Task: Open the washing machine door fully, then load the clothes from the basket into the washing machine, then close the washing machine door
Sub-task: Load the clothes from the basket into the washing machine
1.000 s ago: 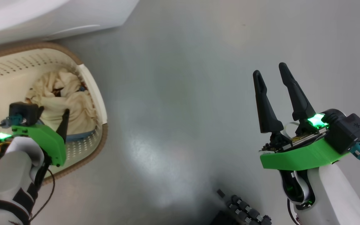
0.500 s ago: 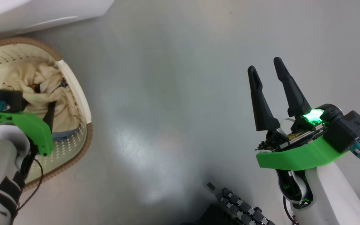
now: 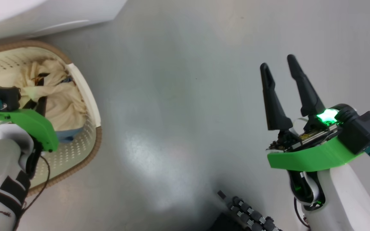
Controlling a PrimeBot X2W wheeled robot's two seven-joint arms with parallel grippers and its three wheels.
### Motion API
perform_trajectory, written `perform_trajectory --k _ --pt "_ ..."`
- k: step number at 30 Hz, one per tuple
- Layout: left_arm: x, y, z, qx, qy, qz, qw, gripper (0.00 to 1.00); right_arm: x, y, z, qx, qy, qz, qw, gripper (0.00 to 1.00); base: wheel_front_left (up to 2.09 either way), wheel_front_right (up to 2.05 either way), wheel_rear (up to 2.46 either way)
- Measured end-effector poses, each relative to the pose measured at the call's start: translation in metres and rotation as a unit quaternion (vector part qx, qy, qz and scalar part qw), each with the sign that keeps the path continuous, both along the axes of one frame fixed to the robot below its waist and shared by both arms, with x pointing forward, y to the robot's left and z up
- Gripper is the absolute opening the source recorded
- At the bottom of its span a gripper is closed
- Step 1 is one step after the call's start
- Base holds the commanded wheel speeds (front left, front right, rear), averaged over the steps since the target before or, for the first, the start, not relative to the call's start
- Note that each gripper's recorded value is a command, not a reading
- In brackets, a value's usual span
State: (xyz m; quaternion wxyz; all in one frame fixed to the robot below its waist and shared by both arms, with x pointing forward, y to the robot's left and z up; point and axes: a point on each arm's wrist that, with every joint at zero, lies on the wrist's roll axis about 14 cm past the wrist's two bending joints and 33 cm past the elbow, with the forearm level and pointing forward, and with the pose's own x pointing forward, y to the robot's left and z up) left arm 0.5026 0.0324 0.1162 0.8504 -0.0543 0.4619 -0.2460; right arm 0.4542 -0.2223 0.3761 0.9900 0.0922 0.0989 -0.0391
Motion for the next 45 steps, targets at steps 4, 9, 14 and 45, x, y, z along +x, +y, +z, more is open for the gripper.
perform_trajectory --k 4,9,14,45 --pt "0.009 -0.001 0.017 -0.021 -0.02 0.03 0.999 0.0 0.005 0.0 0.01 -0.003 -0.016 0.002 1.0 1.0 0.0 0.0 0.0" --pt "0.012 -0.004 0.043 -0.051 -0.038 0.063 0.996 0.0 0.008 0.006 0.022 -0.007 -0.032 0.012 0.999 1.0 0.0 0.0 0.0" --pt "0.02 0.0 0.076 -0.083 -0.063 0.098 0.99 0.0 0.011 0.01 0.038 -0.013 -0.053 0.02 0.998 1.0 0.0 0.0 0.0" --pt "-0.022 0.081 0.294 -0.118 -0.322 0.221 0.913 0.0 -0.052 0.029 0.113 -0.004 -0.124 0.051 0.991 1.0 0.0 0.0 0.0"
